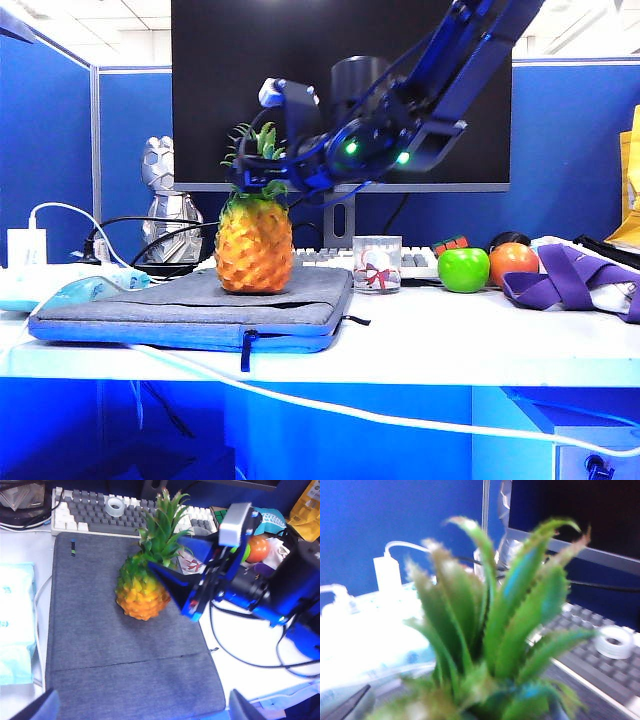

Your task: Pick up the pineapple and place it above the gray bag.

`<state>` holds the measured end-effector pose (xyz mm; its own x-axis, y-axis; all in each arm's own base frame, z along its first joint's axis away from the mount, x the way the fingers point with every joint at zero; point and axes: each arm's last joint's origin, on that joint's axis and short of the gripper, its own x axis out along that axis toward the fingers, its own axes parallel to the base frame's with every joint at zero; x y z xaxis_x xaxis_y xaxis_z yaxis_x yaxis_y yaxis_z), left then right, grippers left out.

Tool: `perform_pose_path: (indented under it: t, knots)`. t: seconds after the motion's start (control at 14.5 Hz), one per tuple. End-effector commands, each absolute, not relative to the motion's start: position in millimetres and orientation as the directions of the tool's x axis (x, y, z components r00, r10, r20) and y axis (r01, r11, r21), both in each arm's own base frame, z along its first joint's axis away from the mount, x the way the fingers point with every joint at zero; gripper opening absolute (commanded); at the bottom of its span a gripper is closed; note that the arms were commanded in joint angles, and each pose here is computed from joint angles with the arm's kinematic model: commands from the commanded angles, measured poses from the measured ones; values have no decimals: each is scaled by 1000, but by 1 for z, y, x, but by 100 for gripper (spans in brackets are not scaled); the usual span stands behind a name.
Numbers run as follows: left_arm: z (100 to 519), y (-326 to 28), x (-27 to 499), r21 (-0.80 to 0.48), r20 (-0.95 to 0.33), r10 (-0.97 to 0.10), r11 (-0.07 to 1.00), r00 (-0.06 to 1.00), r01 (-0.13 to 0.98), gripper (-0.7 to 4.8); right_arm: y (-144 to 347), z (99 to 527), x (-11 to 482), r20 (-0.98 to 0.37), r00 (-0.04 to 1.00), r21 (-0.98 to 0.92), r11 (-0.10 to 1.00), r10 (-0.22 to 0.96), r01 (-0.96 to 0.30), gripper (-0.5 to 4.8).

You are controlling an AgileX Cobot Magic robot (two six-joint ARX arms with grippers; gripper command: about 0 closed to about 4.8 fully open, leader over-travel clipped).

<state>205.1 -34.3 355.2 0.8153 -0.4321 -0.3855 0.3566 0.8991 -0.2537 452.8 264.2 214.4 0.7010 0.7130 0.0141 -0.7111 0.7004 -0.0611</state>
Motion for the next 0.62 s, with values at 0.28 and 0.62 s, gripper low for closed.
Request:
perform_pose_path:
  t: [0.28,0.62]
  knots:
    - [359,-35,205,-251,-363,-440,895,821,368,479,243,252,452,33,688,-86,688,725,-721,479]
    - [360,-36,205,-285,-354,-473,876,807,388,479,243,258,448,13,637,4,637,771,-771,479]
